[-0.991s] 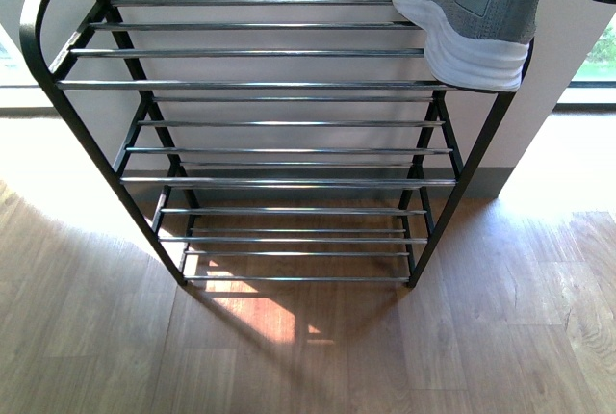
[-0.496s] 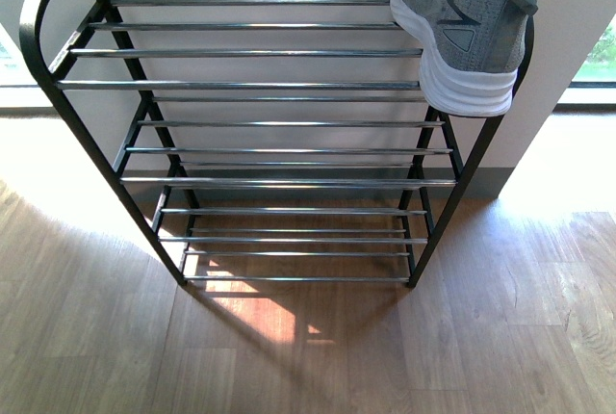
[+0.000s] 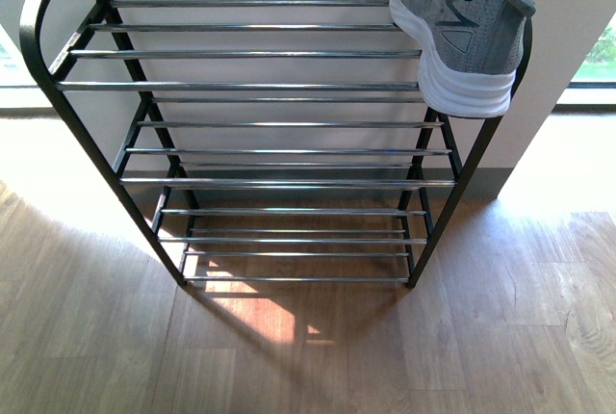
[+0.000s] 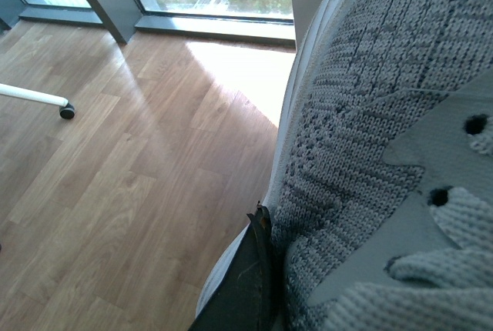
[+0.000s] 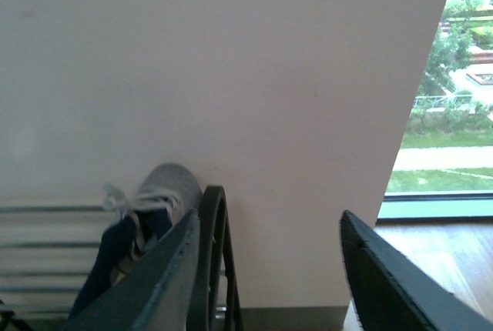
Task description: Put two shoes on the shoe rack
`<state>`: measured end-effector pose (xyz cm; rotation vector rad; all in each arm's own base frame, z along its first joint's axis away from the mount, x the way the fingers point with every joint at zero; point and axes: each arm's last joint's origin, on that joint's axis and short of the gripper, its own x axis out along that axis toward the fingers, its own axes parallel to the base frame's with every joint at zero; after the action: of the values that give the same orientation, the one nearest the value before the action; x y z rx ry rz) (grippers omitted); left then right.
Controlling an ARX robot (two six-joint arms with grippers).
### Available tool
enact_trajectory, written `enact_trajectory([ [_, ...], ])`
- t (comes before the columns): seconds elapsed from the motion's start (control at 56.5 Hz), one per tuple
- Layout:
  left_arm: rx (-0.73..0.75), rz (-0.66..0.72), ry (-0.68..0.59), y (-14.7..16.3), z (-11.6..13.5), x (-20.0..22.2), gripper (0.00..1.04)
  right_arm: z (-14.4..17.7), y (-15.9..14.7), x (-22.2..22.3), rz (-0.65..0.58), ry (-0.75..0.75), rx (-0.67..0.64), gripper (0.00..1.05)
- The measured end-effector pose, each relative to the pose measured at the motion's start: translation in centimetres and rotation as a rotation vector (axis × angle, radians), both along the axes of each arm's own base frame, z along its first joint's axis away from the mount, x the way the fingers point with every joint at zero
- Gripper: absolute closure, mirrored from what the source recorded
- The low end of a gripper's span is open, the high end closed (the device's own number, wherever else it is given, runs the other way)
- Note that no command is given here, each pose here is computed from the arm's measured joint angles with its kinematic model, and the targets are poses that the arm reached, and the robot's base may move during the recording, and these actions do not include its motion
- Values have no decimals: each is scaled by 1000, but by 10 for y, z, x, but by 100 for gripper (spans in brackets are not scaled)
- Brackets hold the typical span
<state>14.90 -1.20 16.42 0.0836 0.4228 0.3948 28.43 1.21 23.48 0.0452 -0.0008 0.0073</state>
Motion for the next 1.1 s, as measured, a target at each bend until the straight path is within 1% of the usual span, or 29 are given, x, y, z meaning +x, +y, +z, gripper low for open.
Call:
enact_trajectory([
  [0.089,3,6,-1,0,0,0,102,-11,-5,-14,19,10,-18,64],
  [0.124,3,6,-1,0,0,0,102,-15,-8,-22,7,10,-22,71],
  [0.212,1,2,0,0,0,0,102,-20,-12,-34,-14,9,-27,83],
  [0.301,-1,-1,0,0,0,0,102,-28,-13,-50,-9,8,-36,103],
  [0.584,-1,-2,0,0,0,0,102,-45,-12,-88,-7,10,-40,103],
  [1.098,1,2,0,0,0,0,102,-61,-12,-131,-7,12,-40,103],
])
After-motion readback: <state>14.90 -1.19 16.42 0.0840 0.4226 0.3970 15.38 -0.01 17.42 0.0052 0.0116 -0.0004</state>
